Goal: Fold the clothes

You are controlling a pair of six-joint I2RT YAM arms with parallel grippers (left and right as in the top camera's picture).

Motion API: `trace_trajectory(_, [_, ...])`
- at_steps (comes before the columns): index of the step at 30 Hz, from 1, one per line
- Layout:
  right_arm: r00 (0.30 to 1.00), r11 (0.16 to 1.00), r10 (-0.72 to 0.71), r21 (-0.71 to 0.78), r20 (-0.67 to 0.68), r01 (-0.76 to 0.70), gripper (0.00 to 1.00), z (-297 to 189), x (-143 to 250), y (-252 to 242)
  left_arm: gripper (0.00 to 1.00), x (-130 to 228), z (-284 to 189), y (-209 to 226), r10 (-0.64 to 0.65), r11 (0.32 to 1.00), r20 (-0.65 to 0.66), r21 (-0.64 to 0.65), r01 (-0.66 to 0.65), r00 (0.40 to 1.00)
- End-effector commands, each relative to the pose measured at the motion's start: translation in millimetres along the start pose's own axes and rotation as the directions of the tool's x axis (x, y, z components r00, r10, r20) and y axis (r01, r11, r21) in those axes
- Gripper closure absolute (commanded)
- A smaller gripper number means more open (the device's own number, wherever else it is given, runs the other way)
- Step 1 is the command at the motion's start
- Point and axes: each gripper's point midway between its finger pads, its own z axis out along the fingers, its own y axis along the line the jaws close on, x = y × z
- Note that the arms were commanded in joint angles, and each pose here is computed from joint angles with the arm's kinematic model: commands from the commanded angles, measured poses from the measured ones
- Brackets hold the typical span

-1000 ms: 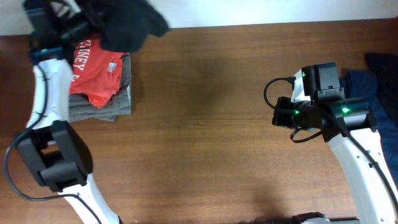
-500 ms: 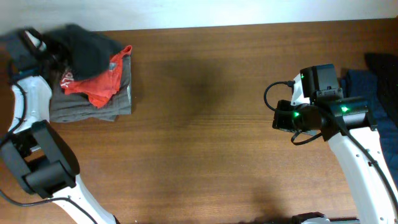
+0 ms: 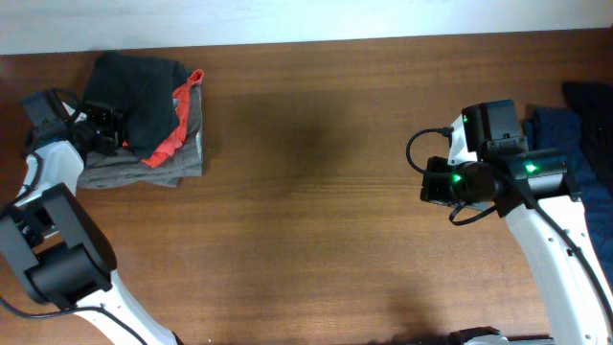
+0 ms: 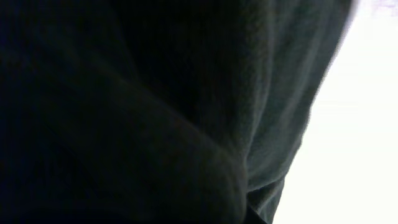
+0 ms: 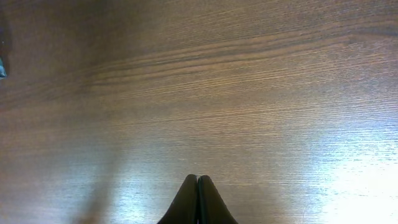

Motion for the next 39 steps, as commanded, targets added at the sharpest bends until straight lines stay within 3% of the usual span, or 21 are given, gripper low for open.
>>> trace_trajectory(1, [1.0, 1.0, -0.003, 0.014, 0.011, 0.003, 0.96, -0.9, -3.1, -3.3, 0.65, 17.9, -28.8, -39.8, 0.187, 0.977, -0.041, 0.113, -0.181, 0.982])
trace_trajectory(2, [1.0, 1.0, -0.003, 0.015, 0.011, 0.003, 0.96, -0.9, -3.0, -3.3, 0.49, 20.2, -37.4, -48.1, 0.256, 0.96, -0.027, 0.126, -0.251, 0.966])
trace_trajectory(3, [1.0, 1.0, -0.003, 0.014, 0.011, 0.003, 0.96, -0.9, -3.0, -3.3, 0.43, 23.3, -50.3, -55.7, 0.308, 0.945, -0.006, 0.115, -0.306, 0.951])
trace_trajectory(10, [1.0, 1.0, -0.003, 0.014, 0.011, 0.003, 0.96, -0.9, -3.2, -3.2, 0.33, 34.7, -170.7, -107.2, 0.519, 0.849, 0.235, -0.026, -0.528, 0.822])
trace_trajectory(11, [1.0, 1.0, -0.003, 0.014, 0.011, 0.003, 0.96, -0.9, -3.1, -3.2, 0.23, 38.2, -191.0, -115.2, 0.551, 0.826, 0.278, -0.051, -0.561, 0.787])
trace_trajectory(12, [1.0, 1.0, -0.003, 0.014, 0.011, 0.003, 0.96, -0.9, -3.2, -3.2, 0.07, 40.9, -207.6, -121.9, 0.58, 0.805, 0.315, -0.075, -0.589, 0.752])
trace_trajectory(13, [1.0, 1.0, -0.003, 0.014, 0.011, 0.003, 0.96, -0.9, -3.2, -3.2, 0.01, 44.9, -223.2, -129.4, 0.608, 0.779, 0.347, -0.09, -0.62, 0.714])
trace_trajectory(14, [1.0, 1.0, -0.004, 0.014, 0.013, 0.003, 0.96, -0.9, -3.5, -3.1, 0.01, 52.8, -241.4, -138.8, 0.652, 0.736, 0.377, -0.105, -0.669, 0.658])
trace_trajectory(17, [1.0, 1.0, -0.005, 0.011, 0.019, 0.005, 0.96, -0.9, -5.1, -2.5, 0.01, 83.9, -274.8, -145.4, 0.721, 0.658, 0.379, -0.113, -0.745, 0.58])
trace_trajectory(22, [0.996, 0.997, -0.071, -0.005, 0.061, 0.072, 0.91, -13.6, -13.5, 3.8, 0.11, 154.5, -283.4, -154.1, 0.894, 0.336, 0.289, 0.077, -0.939, 0.344])
trace_trajectory(24, [0.988, 0.994, -0.106, -0.02, 0.114, 0.109, 0.9, -29.3, -20.8, 10.2, 0.11, 182.6, -283.6, -154.4, 0.928, 0.225, 0.269, 0.149, -0.963, 0.258])
trace_trajectory(25, [0.976, 0.99, -0.134, -0.031, 0.17, 0.141, 0.89, -46.0, -27.0, 16.1, 0.16, 201.1, -281.6, -149.7, 0.954, 0.152, 0.233, 0.159, -0.976, 0.187])
trace_trajectory(28, [0.938, 0.978, -0.181, -0.044, 0.295, 0.203, 0.85, -86.6, -35.6, 27.1, 0.16, 227.1, -276.8, -138.3, 0.988, 0.068, 0.129, 0.11, -0.992, 0.082])
trace_trajectory(32, [0.866, 0.967, -0.193, -0.061, 0.461, 0.248, 0.78, -145.8, -31.2, 37.2, 0.01, 265.2, -279.4, -141.8, 0.995, -0.083, 0.055, 0.01, -0.997, -0.082])
trace_trajectory(34, [0.824, 0.961, -0.192, -0.067, 0.533, 0.267, 0.71, -172.3, -22.1, 39.2, 0.01, 269.2, -284.3, -143.9, 0.987, -0.152, 0.032, -0.097, -0.984, -0.156])
trace_trajectory(35, [0.807, 0.959, -0.191, -0.069, 0.559, 0.274, 0.59, -181.4, -17.4, 39.4, 0.01, 268.8, -288.6, -145.9, 0.984, -0.17, 0.025, -0.172, -0.97, -0.176])
trace_trajectory(36, [0.785, 0.958, -0.189, -0.066, 0.59, 0.28, 0.38, -193.0, -10.4, 38.3, 0.01, 267.6, -292.7, -146.8, 0.984, -0.165, 0.021, -0.232, -0.959, -0.175])
trace_trajectory(37, [0.766, 0.957, -0.187, -0.062, 0.615, 0.284, 0.01, -201.8, -5.3, 37.1, 0.01, 268.0, -294.9, -147.5, 0.985, -0.157, 0.022, -0.261, -0.953, -0.168])
trace_trajectory(39, [0.736, 0.959, -0.183, -0.046, 0.652, 0.28, 0.01, -215.2, 3.7, 32.3, 0.01, 272.0, -295.0, -147.5, 0.986, -0.153, 0.021, -0.279, -0.948, -0.166])
